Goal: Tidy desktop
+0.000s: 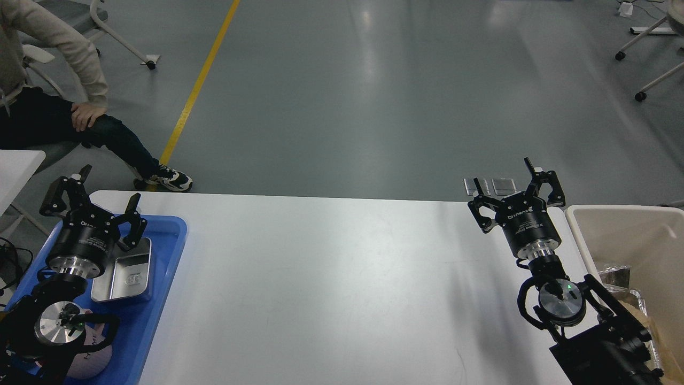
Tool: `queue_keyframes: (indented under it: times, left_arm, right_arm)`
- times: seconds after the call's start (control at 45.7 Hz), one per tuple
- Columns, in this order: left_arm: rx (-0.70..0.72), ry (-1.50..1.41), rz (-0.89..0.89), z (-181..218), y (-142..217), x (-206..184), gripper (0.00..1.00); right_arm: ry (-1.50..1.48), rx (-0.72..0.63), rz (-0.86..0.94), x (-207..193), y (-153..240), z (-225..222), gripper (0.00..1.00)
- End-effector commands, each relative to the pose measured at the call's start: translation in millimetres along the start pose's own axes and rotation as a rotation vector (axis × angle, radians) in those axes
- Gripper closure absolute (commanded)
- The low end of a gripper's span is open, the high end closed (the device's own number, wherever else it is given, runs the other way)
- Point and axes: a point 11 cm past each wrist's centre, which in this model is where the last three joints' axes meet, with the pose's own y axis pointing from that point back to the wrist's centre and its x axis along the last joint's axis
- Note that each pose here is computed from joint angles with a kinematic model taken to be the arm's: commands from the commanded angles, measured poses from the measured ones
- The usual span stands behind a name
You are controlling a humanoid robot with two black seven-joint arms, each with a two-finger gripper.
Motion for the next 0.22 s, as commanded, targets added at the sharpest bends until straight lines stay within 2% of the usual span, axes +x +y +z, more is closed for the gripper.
queue_keyframes:
  times: [0.0,0.197]
  left_arm:
    - [-0.027,-0.002,-0.016,11.6,3.0,-3.7,0.04]
    - [-0.060,0.012,-0.023,21.2,8.5,2.7,0.04]
  right_arm:
    - [-0.007,0.040,0.004,2.5,2.0,-12.7,0.00]
    - [0.045,0.055,0.005,4.9,2.6,-33.4,0.00]
